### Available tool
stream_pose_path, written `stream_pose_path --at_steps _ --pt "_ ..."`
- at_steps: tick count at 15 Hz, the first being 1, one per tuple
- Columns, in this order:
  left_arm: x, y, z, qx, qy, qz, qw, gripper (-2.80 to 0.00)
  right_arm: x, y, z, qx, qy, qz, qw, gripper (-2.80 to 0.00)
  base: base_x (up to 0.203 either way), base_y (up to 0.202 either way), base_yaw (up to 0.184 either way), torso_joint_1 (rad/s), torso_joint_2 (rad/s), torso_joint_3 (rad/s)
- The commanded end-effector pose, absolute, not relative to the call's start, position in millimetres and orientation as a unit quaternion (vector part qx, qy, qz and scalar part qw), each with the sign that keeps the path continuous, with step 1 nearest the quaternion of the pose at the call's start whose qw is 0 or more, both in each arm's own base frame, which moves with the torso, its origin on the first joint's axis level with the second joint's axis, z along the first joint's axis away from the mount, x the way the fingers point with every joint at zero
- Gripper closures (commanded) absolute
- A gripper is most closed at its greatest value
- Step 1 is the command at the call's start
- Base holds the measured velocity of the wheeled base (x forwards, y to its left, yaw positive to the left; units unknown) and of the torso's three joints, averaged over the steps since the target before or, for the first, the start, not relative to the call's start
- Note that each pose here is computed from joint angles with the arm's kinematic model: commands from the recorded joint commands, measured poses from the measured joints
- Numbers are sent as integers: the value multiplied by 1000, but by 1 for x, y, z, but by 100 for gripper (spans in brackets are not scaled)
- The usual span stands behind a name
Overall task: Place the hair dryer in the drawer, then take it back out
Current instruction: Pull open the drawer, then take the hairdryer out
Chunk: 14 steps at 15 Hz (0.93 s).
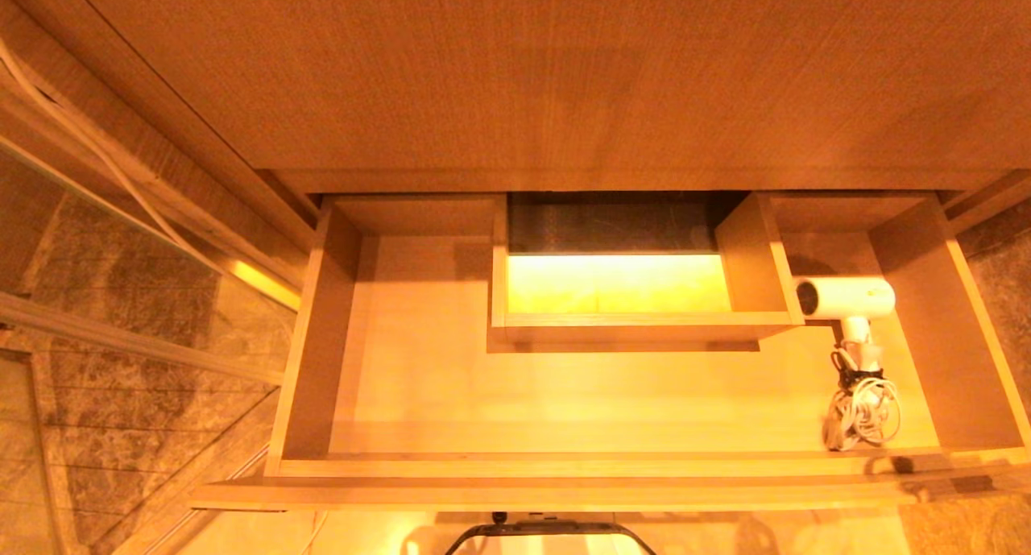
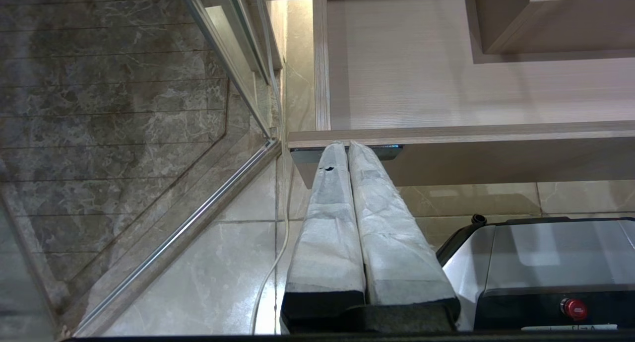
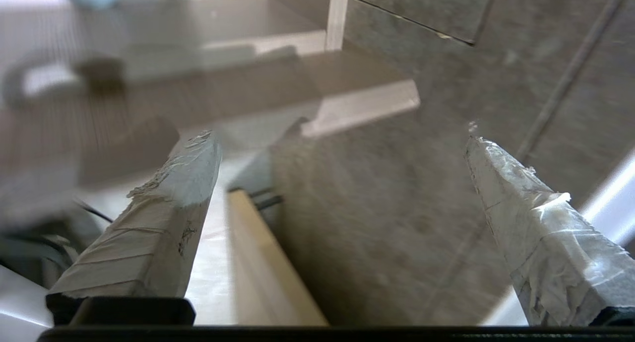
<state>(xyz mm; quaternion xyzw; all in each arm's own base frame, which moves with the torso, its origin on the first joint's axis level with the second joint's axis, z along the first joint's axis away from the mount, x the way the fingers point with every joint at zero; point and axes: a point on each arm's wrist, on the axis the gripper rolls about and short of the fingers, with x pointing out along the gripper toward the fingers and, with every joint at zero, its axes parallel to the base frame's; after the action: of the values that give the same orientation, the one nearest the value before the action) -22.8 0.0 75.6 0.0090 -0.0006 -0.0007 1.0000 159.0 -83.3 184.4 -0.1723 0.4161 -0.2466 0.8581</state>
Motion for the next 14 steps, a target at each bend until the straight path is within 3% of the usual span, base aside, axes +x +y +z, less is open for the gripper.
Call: stream_pose_path --at_steps 1,8,14 --pt "-23 0 75 9 1 -1 1000 0 186 -96 173 -144 443 -244 850 -280 0 0 0 0 0 0" --pt "-23 0 75 9 0 -1 1000 0 265 -111 152 -98 444 -232 860 -280 0 0 0 0 0 0" --pt "-23 0 75 9 0 -1 1000 0 301 -98 137 -72 435 -207 873 -280 0 0 0 0 0 0"
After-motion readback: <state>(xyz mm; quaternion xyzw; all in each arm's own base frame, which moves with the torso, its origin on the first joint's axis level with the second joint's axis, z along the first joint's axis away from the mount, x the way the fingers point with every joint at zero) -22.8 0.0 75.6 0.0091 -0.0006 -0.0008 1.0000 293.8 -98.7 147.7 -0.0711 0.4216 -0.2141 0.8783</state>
